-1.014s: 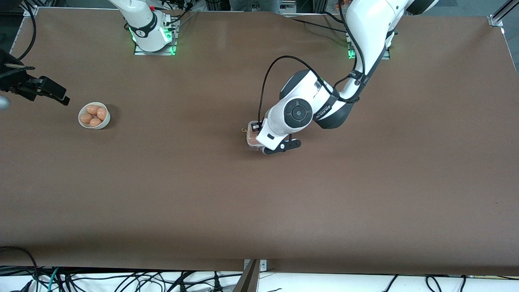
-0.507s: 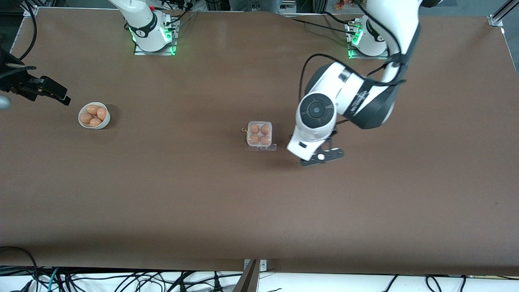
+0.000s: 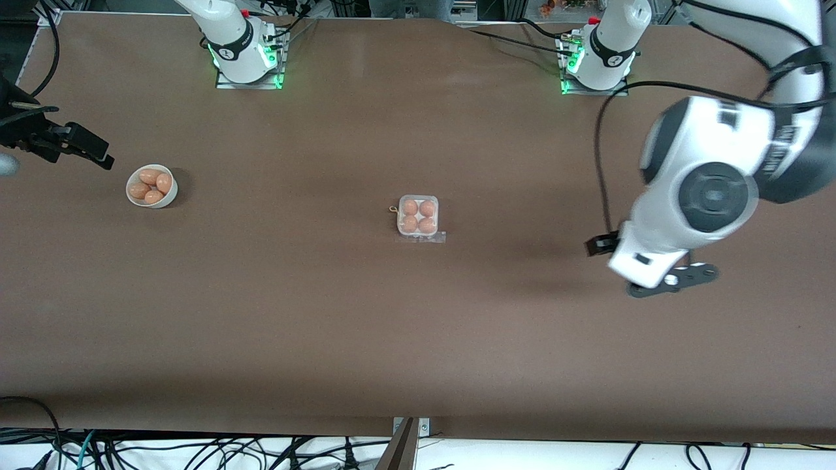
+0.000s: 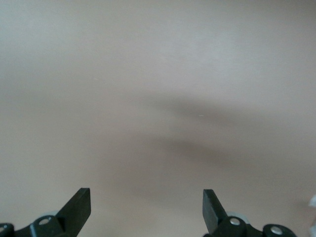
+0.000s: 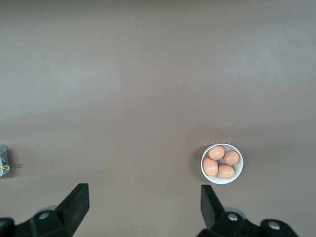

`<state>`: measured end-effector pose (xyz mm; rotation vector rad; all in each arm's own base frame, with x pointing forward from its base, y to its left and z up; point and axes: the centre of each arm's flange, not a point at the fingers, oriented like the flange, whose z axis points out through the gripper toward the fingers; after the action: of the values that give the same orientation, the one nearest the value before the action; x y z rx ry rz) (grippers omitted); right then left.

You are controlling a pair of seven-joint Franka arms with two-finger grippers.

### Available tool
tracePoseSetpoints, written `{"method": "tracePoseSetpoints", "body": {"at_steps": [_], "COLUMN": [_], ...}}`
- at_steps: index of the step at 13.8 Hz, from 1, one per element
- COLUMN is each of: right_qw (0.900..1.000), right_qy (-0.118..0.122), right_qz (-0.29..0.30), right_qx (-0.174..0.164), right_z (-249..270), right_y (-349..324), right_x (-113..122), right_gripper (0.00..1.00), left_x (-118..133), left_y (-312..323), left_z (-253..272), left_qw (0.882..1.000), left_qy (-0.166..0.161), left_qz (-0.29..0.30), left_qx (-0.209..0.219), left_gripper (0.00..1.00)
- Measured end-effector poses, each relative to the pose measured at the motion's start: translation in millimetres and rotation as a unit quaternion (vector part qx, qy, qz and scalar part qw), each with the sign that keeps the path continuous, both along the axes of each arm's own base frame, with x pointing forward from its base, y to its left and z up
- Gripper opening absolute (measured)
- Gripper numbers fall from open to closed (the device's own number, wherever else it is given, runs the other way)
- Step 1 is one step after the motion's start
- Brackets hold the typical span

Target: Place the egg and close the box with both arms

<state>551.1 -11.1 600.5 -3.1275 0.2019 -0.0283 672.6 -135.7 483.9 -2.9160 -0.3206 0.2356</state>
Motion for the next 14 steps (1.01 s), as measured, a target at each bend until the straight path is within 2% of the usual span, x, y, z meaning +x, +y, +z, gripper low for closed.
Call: {"method": "tracePoseSetpoints", "body": {"at_steps": [4, 9, 11, 14], "right_qw": [1.000, 1.000, 1.000, 1.000], "right_qy": [0.000, 0.000, 0.000, -0.001], "right_qz": [0.000, 0.000, 0.000, 0.000], "right_qx": [0.000, 0.000, 0.000, 0.000], "right_z": [0.2, 0.4, 0.4, 0.5], "right_y": [0.0, 0.0, 0.1, 0.1], "right_x": [0.0, 0.1, 0.1, 0.1], "right_gripper": [1.00, 1.00, 1.00, 1.00], "left_x": [1.7, -18.6, -28.2, -44.9], "left_y": [78.7, 135.1, 151.3, 173.0], "left_z": [30.9, 76.1, 94.2, 104.4], "left_qw": [1.000, 0.994, 0.992, 0.989], "left_qy": [-0.003, -0.006, -0.021, -0.060], "left_qz": [-0.017, -0.103, -0.122, -0.122], "left_qx": [-0.014, -0.024, -0.029, -0.056], "left_gripper": [1.00, 1.00, 1.00, 1.00]}}
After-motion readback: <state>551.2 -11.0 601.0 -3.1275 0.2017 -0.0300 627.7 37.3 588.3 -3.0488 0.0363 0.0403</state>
